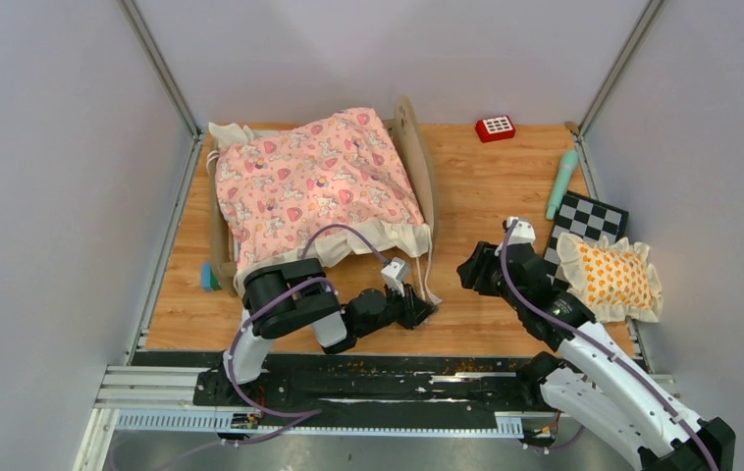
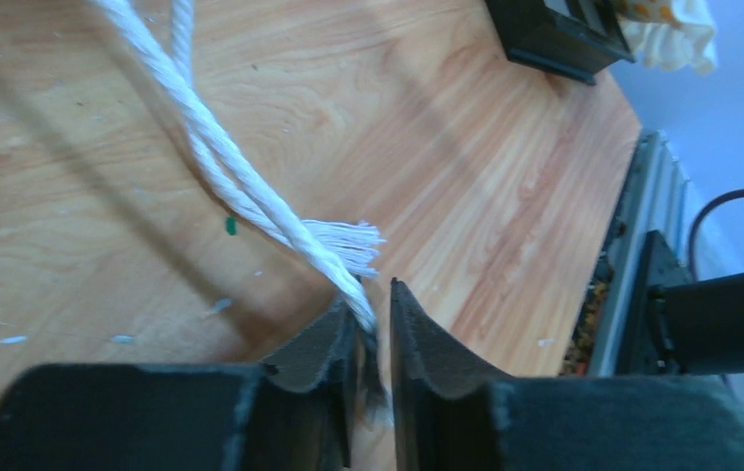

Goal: Set up the pet bed
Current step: Tie the ropes to the bed frame.

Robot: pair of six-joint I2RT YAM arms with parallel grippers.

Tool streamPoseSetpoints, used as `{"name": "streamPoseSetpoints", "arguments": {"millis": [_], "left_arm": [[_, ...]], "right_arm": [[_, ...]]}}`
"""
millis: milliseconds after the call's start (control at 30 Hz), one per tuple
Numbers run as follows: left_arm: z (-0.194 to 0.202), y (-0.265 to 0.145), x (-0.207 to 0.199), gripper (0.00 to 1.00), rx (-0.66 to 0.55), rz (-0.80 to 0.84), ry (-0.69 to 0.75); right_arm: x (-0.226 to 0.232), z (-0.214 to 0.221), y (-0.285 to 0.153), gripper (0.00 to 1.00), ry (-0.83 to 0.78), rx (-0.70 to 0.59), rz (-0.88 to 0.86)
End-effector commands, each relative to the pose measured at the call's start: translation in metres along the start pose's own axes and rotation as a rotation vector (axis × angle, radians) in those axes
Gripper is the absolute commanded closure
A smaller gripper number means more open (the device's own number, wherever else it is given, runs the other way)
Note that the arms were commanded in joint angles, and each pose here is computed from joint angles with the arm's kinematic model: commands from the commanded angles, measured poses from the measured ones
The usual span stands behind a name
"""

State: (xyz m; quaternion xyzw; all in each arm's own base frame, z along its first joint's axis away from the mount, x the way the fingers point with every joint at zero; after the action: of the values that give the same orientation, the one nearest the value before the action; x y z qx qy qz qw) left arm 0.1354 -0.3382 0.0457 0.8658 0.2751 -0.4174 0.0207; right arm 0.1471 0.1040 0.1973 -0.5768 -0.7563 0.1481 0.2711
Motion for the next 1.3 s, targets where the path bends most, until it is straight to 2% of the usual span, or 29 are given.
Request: {"name": "streamPoseSetpoints", "arguments": {"millis": [0, 233, 333, 400, 933, 1133, 1267], "left_arm": [[0.001, -0.001, -0.01, 0.7, 0.012, 0.062, -0.04], [0.006, -0.014, -0.005, 0.53, 0.004, 0.018, -0.041], [0.008, -0.02, -0.006, 0.36, 0.002, -0.003, -0.046], [0.011, -0.023, -0.007, 0.33, 0.01, -0.011, -0.051], [0.059, -0.058, -0.043, 0.31, 0.101, 0.019, -0.058], [0.069, -0.084, -0.054, 0.3, 0.142, -0.071, 0.014], [0.055, -0.107, -0.061, 0.3, 0.118, -0.136, 0.075]], "right_arm": [[0.0, 0.004, 0.001, 0.5, 0.043, -0.006, -0.012], [-0.001, 0.011, 0.005, 0.5, 0.037, 0.016, -0.007], [-0.002, 0.014, 0.008, 0.5, 0.03, 0.034, -0.005], [-0.002, 0.016, 0.009, 0.5, 0.029, 0.042, -0.005], [0.0, 0.016, 0.018, 0.5, -0.014, 0.064, -0.021], [0.009, 0.018, 0.025, 0.5, -0.062, 0.106, -0.123], [0.012, 0.019, 0.032, 0.5, -0.128, 0.128, -0.146]]}}
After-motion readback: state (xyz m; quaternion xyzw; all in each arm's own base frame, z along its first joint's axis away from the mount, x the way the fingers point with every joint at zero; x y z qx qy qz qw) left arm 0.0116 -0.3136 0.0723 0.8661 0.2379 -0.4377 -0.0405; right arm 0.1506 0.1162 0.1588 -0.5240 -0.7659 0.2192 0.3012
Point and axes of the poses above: each gripper's point midway between its finger pads, its own y axis out along the fingers, its own x axis along the line the jaws close on, z = x × y, the point moved 10 cm from there along -y, back along the fingers, and after that the axes turned 10 degrees about -y, right-handed, at the moved point
